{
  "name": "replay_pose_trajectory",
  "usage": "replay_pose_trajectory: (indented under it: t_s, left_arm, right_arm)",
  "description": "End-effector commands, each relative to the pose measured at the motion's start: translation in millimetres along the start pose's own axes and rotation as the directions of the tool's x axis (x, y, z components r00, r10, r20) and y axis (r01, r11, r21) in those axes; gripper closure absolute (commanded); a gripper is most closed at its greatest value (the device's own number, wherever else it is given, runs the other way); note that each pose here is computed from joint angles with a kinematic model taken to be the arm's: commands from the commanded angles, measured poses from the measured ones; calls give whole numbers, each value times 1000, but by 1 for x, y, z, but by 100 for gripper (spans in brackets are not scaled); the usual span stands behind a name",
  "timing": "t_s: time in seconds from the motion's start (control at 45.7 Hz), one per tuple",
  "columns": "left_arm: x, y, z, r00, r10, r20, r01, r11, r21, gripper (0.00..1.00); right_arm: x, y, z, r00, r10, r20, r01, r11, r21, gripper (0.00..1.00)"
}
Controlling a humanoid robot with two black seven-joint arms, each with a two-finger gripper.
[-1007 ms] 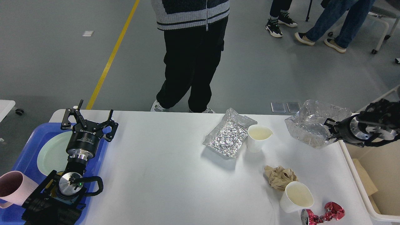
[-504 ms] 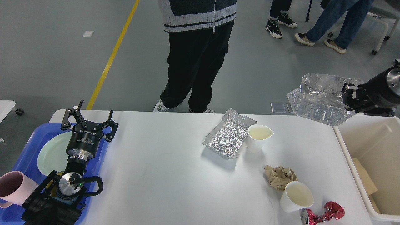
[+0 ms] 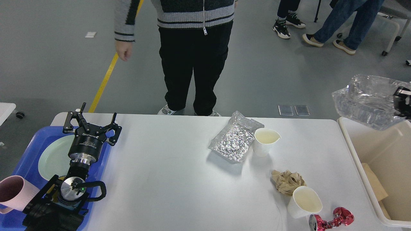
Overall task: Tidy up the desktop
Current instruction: 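Lift the foil bag and drop it into the white bin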
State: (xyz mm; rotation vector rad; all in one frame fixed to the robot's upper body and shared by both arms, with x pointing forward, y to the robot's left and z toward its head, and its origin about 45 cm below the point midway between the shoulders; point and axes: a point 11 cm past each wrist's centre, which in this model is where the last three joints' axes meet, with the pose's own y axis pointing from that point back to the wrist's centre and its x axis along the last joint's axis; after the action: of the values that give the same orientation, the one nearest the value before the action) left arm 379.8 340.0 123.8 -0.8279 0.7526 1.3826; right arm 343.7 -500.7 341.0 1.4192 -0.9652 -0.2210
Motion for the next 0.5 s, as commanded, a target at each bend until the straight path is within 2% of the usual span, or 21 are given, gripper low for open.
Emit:
replay_pose_trajectory:
  t_s: [0.0,0.153,0.328,0.482]
  left_arm:
    - [1,1,0,1000,1,1,-1,1000,1,4]
    - [0,0,0,1000,0,-1,0,1000,0,4]
    - [0,0,0,1000,0,-1,0,1000,0,4]
    - [0,0,0,1000,0,1,0,1000,0,4]
  right_arm:
    - [23,-10,45,993,71,90,-67,997,-42,100]
    - [33,-43,98,978,158,133,-137,979,-150,100]
    - [16,-93,134,962,228,153,-192,957,-219,100]
    - [-8,-141,149,945,316,88,-281,918,-279,100]
